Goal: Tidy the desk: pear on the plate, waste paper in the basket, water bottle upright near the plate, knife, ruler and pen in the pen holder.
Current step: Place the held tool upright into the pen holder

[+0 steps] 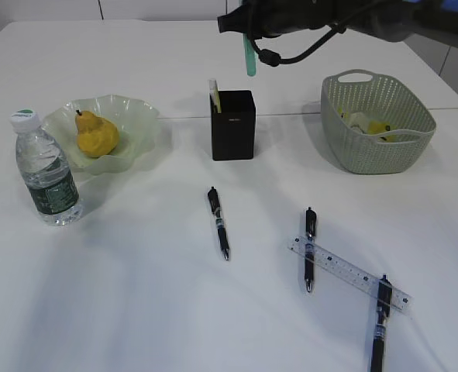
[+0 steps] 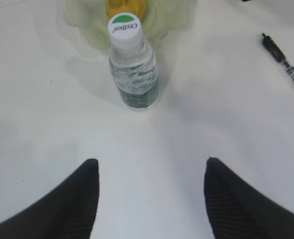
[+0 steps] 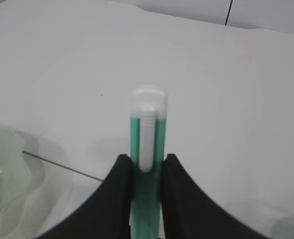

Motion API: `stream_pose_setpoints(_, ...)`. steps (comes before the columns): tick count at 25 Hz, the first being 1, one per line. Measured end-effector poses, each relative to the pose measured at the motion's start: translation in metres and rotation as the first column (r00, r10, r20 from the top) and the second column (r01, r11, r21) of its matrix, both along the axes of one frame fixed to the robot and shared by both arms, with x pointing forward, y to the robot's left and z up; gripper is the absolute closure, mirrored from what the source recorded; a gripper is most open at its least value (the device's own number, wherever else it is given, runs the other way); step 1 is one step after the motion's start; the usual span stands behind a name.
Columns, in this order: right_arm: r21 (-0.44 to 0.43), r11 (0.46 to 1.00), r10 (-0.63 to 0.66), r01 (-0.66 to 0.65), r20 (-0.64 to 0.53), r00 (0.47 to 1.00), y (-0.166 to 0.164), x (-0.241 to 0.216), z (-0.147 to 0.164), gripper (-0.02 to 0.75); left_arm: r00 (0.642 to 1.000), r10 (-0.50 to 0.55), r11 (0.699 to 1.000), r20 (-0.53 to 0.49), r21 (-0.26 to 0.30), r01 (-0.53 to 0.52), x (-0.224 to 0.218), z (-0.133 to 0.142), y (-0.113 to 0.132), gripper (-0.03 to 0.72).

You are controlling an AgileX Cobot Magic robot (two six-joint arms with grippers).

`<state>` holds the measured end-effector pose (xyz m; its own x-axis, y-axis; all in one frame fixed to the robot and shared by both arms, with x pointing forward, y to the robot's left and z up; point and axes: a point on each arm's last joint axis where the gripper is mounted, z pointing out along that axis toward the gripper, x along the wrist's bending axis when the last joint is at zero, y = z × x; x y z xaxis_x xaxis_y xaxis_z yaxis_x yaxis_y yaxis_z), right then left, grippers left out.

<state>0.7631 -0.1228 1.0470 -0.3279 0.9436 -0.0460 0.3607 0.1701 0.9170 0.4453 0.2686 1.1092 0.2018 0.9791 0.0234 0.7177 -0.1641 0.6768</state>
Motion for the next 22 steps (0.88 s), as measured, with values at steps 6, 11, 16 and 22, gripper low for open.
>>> stream_pose_setpoints(6,0.007,1.0,0.003,-0.003,0.02,1.0,-0.001,-0.004,-0.017,0.594,1.0,-0.001,1.0,-0.028,0.019,0.001,0.001,-0.004,0.001,0.222)
stream_pose_setpoints(11,0.019,1.0,0.005,-0.006,0.055,0.998,-0.003,-0.01,-0.023,0.594,1.0,-0.001,1.0,-0.028,0.022,0.001,0.001,-0.004,0.001,0.222)
stream_pose_setpoints(16,0.03,0.999,0.006,-0.009,0.086,0.996,-0.005,-0.014,-0.03,0.594,1.0,-0.001,1.0,-0.028,0.022,0.001,0.002,-0.003,0.001,0.222)
stream_pose_setpoints(22,0.046,0.999,0.007,-0.013,0.127,0.992,-0.006,-0.02,-0.038,0.594,1.0,-0.001,1.0,-0.027,0.022,0.001,0.002,-0.003,0.001,0.222)
